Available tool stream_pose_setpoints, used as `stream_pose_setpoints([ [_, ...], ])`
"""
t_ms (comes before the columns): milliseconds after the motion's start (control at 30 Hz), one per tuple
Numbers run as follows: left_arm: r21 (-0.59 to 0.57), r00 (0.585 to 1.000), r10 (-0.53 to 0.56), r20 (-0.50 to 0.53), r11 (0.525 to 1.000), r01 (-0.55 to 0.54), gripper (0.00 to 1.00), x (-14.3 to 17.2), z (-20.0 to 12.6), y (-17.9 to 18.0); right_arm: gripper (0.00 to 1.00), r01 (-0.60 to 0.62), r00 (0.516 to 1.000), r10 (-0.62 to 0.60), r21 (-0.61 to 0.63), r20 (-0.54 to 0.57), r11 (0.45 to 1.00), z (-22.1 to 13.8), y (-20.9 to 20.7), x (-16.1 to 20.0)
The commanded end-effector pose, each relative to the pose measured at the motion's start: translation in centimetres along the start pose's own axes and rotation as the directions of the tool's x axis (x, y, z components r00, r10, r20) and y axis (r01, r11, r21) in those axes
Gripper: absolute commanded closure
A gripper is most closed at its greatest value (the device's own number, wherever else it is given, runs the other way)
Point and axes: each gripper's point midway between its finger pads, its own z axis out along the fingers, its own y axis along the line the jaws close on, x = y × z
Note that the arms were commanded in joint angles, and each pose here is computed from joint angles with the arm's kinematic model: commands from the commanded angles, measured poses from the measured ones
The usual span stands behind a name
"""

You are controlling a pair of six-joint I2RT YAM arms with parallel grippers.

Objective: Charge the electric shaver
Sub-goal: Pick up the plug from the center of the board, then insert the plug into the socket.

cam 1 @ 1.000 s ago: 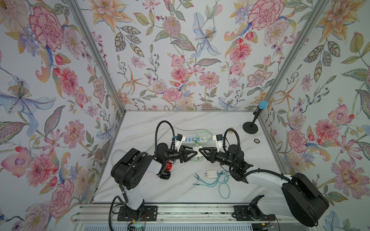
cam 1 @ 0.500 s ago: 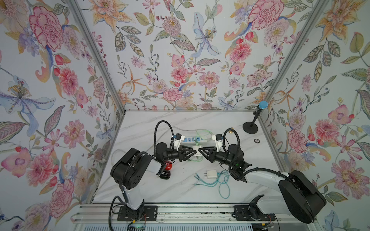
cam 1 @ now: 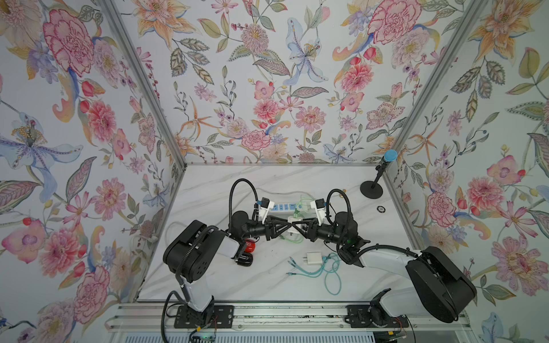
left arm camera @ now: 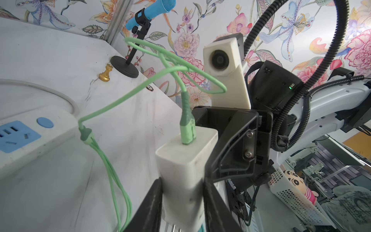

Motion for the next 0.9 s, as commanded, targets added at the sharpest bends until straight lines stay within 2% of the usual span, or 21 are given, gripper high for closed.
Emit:
stream_pose_setpoints([
  [0, 0.111, 0.990, 0.144, 0.007, 0.983, -0.144, 0.91, -1.3, 1.1, -3.4, 0.74, 0.027, 0.999, -0.030, -0.108, -0.030, 0.994, 0.8, 2.7, 0.0],
  [67, 0.101, 0.990, 0.143, 0.001, 0.985, -0.142, 0.85, -1.0, 1.1, -3.1, 0.81, 0.029, 0.999, -0.032, -0.106, -0.028, 0.994, 0.7, 2.8, -0.1],
  [167, 0.052, 0.989, 0.149, -0.012, 0.988, -0.148, 0.64, -0.8, 0.8, -2.0, 0.88, 0.038, 0.999, -0.040, -0.088, -0.019, 0.995, 0.5, 2.7, -0.4],
  [233, 0.012, 0.987, 0.161, -0.019, 0.987, -0.160, 0.56, -1.0, 0.4, -1.4, 0.90, 0.049, 0.999, -0.050, -0.047, -0.007, 0.998, 0.4, 2.1, -0.6],
  [400, -0.139, 0.973, 0.223, -0.053, 0.964, -0.229, 0.49, -2.4, -1.6, 0.2, 0.95, 0.094, 0.991, -0.103, 0.112, 0.084, 0.989, 0.3, 0.0, -3.3],
  [567, -0.315, 0.955, 0.289, -0.069, 0.902, -0.296, 0.47, -4.3, -4.0, 1.0, 0.95, 0.082, 0.964, -0.143, 0.259, 0.226, 0.962, 0.5, -2.9, -6.4],
  [700, -0.452, 0.955, 0.294, -0.027, 0.849, -0.274, 0.47, -5.5, -5.7, 2.2, 0.95, 0.061, 0.942, -0.162, 0.324, 0.294, 0.944, 1.7, -4.9, -7.2],
  [867, -0.563, 0.953, 0.303, -0.005, 0.787, -0.253, 0.47, -5.9, -7.5, 3.4, 0.95, 0.103, 0.925, -0.239, 0.410, 0.296, 0.906, 4.1, -6.5, -7.0],
])
